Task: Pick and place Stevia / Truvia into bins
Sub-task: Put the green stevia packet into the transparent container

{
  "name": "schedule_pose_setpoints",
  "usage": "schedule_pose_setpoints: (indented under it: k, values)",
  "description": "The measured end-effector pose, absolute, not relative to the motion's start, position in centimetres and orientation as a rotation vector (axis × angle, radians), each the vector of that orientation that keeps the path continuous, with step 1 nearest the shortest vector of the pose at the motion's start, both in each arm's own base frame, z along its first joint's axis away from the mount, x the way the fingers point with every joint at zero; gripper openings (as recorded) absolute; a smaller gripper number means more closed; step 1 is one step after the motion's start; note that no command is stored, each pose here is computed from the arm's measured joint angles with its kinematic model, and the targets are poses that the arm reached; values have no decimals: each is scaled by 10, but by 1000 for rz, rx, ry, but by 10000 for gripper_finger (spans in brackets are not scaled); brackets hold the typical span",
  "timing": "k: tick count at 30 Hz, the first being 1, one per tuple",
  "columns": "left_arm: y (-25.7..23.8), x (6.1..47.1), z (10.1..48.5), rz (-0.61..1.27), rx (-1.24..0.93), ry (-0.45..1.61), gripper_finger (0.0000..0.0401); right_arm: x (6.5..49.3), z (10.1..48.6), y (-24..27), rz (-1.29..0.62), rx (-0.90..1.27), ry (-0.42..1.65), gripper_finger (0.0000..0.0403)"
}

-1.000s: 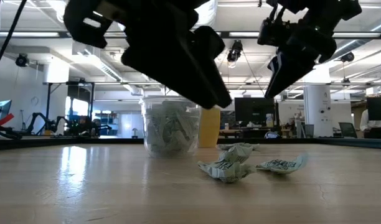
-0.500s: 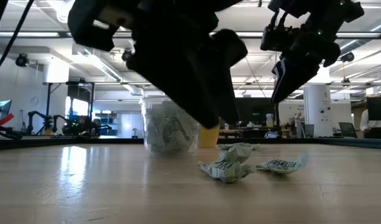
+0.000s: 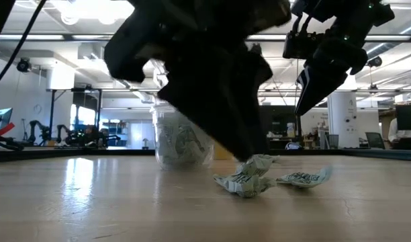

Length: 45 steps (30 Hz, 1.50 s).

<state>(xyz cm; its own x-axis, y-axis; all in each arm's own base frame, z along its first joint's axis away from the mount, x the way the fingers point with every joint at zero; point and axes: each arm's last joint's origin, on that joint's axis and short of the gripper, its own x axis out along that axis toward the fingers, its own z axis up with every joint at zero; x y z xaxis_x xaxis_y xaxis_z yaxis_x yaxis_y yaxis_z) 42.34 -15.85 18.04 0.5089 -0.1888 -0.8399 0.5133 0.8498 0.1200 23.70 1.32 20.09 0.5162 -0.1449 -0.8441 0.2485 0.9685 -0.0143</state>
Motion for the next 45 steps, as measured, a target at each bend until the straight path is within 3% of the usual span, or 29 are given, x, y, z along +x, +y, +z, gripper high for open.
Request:
schedule_pose_setpoints:
  k: [11,23,31,36,45]
  values:
    - [-151,429,169,-429,370,973,158,234,194,13,-243,118,1020,101]
    - [-145,430,169,-426,358,978,62,232,191,13,-250,130,1028,93]
    - [-141,431,167,-420,355,983,38,232,191,13,-256,140,1026,95]
    - [-141,431,167,-435,368,978,54,232,191,13,-259,146,1025,91]
    - [-141,431,167,-436,367,979,149,232,191,13,-259,147,1022,98]
